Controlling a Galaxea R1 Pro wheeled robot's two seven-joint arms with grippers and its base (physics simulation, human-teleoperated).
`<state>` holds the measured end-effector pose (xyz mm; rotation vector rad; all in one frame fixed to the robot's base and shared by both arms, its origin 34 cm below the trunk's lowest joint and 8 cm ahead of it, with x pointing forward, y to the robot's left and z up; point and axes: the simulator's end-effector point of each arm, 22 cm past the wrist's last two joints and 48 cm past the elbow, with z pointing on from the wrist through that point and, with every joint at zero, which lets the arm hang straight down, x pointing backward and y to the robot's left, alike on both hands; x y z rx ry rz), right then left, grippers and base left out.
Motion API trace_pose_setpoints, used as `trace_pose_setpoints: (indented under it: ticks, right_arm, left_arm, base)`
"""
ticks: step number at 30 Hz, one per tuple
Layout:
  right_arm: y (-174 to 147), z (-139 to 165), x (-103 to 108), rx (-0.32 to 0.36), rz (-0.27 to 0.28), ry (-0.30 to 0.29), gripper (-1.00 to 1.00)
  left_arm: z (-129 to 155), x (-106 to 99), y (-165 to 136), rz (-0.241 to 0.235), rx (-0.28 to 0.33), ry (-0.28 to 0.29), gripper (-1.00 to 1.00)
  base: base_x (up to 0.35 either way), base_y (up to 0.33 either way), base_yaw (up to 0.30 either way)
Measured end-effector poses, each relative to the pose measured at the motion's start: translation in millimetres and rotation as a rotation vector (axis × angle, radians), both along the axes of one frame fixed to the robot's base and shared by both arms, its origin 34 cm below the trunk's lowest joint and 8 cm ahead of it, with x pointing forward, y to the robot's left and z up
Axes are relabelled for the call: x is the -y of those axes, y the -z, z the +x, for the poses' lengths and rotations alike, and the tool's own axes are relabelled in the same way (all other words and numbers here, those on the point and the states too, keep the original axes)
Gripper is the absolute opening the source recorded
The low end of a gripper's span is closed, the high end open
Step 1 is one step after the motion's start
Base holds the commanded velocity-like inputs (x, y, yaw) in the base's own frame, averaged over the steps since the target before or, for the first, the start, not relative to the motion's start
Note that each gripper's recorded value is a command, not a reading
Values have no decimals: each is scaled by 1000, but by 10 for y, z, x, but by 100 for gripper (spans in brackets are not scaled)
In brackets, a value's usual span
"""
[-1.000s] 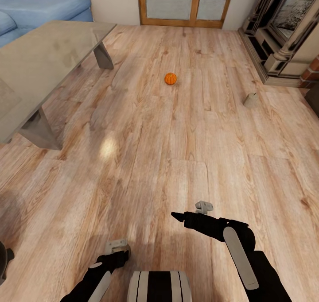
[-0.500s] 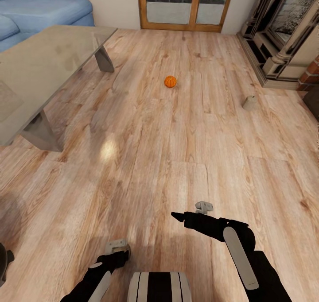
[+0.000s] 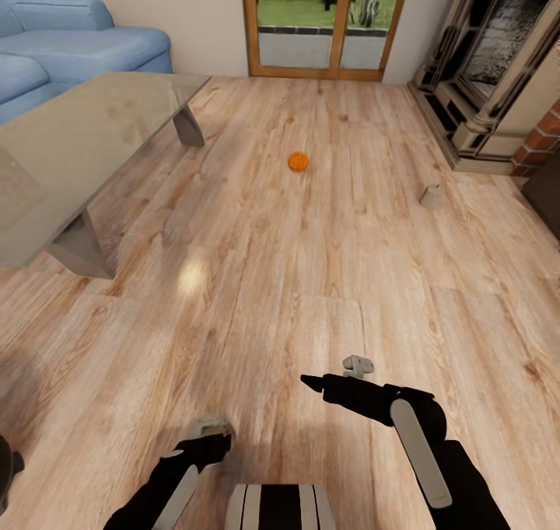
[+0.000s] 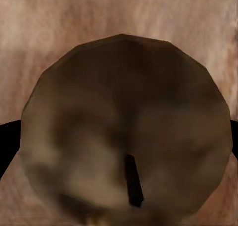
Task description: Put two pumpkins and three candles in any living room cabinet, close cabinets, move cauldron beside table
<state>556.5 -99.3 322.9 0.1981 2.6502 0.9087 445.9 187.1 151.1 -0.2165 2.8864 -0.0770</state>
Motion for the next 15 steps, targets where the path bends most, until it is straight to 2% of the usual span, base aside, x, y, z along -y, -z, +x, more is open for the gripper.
trace_pose_setpoints:
  ticks: [1,5,7,12,15]
  right_arm:
    - [7,-8,8,-4,-1,2,100]
    - [40,-116,-102,-29,9,-22,100]
    - [36,-108,-103,-27,9,-22,100]
    - [207,-306,-42,-69,-7,-22,100]
    - [258,-328,-35,-73,-10,-16,100]
  left_arm:
    - [75,25,-65,-7,14,3,-100]
    - [89,187,-86,-35,21,-9,-100]
    - [89,193,-87,-35,21,-8,-100]
    - [82,372,-103,-63,18,-18,-100]
    - [83,377,-104,-62,18,-17,-100]
  base:
    - [0,0,0]
    - [0,0,0]
    - [0,0,0]
    - [0,0,0]
    - [0,0,0]
